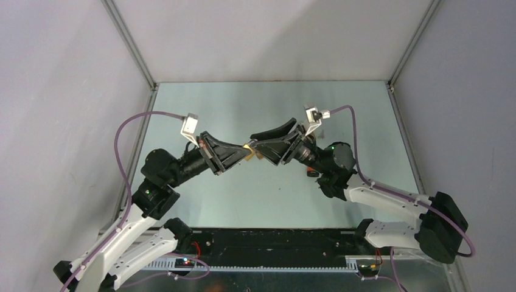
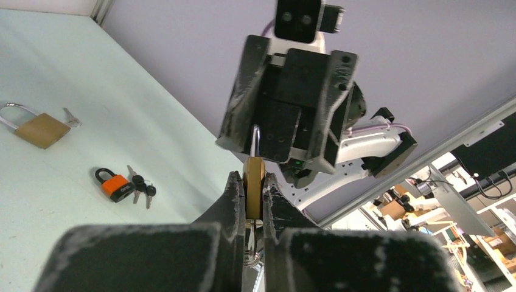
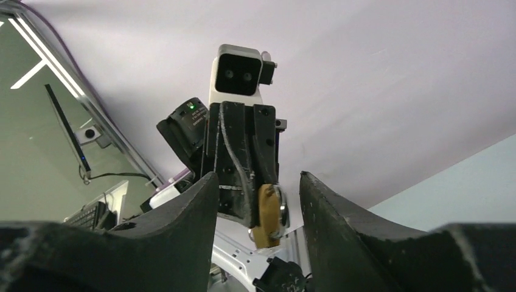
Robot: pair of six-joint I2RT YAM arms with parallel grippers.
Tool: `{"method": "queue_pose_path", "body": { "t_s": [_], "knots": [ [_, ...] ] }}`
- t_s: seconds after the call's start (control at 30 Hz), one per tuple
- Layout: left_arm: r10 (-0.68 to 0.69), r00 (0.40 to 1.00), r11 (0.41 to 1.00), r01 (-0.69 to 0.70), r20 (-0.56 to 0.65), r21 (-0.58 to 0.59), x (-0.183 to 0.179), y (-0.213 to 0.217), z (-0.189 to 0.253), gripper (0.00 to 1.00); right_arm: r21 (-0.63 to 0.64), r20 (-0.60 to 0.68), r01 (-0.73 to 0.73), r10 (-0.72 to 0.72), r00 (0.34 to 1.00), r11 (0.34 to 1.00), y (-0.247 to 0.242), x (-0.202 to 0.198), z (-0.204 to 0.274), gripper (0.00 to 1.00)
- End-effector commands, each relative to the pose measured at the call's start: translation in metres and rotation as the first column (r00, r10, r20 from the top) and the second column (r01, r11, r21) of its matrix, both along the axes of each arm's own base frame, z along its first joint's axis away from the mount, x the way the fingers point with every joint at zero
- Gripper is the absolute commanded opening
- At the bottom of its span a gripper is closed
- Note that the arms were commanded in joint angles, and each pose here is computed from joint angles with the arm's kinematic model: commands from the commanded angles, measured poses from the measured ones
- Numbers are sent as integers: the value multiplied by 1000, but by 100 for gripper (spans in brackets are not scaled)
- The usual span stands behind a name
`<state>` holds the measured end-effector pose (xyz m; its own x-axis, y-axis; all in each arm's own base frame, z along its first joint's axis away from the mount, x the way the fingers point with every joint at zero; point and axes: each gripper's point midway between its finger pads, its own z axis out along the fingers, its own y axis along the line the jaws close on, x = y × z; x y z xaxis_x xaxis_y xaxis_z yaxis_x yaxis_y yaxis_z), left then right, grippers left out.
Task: Lock with the key
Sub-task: Lock the lock.
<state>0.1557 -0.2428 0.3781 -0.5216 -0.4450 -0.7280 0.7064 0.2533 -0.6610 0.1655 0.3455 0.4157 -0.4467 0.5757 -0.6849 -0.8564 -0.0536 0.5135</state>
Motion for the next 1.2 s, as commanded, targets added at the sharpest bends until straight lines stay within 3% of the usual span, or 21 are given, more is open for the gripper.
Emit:
{"method": "queue_pose_path", "body": {
  "t_s": [0.0, 0.1, 0.23, 0.3, 0.33, 0.4, 0.47, 0.5, 0.57, 0.63, 0.7, 0.9, 1.03, 1.17],
  "knots": [
    [-56, 995, 995, 62, 83, -73, -16, 2, 28, 4, 77, 31, -83, 80, 996, 994, 2, -8, 23, 54],
    [-60, 994, 994, 68, 95, -84, -19, 3, 30, 5, 91, 17, -91, 90, 996, 992, 3, -7, 23, 52],
    [-65, 993, 993, 74, 98, -89, -20, 3, 30, 7, 106, 9, -96, 96, 995, 990, 3, -6, 24, 38],
    [-75, 992, 993, 83, 100, -84, -20, 1, 29, 9, 107, 11, -109, 109, 994, 988, 3, -7, 24, 27],
    [-82, 992, 993, 90, 101, -80, -21, 1, 29, 10, 106, 10, -115, 115, 993, 988, 3, -6, 25, 15],
    [-89, 991, 993, 97, 99, -74, -20, -1, 27, 15, 101, 8, -129, 129, 992, 986, 3, -6, 24, 1],
    [-91, 991, 993, 98, 99, -66, -19, -2, 24, 26, 99, 9, -138, 138, 990, 986, 2, -8, 24, 0],
    [-91, 991, 993, 98, 102, -61, -19, -3, 24, 44, 95, 7, -136, 136, 991, 986, 2, -7, 24, 0],
    [-85, 990, 995, 91, 116, -48, -17, -3, 21, 66, 88, 12, -129, 129, 992, 988, 0, -7, 25, 0],
    [-79, 988, 996, 83, 133, -22, -15, -3, 15, 76, 76, 19, -119, 117, 993, 990, -4, -5, 25, 0],
    [-76, 990, 997, 73, 123, 27, -12, -4, 0, 80, 61, 35, -106, 104, 994, 993, -8, -5, 26, 0],
    [-162, 977, 984, 149, 140, 99, -23, -9, -22, 78, -5, 73, -100, 100, 992, 995, -16, -12, 24, 0],
    [-191, 968, 977, 172, 163, 124, -26, -11, -26, 69, -38, 75, -104, 107, 991, 994, -18, -15, 20, 0],
    [-195, 967, 976, 174, 166, 132, -25, -12, -27, 51, -52, 92, -111, 115, 989, 992, -19, -18, 19, 0]
  ]
}}
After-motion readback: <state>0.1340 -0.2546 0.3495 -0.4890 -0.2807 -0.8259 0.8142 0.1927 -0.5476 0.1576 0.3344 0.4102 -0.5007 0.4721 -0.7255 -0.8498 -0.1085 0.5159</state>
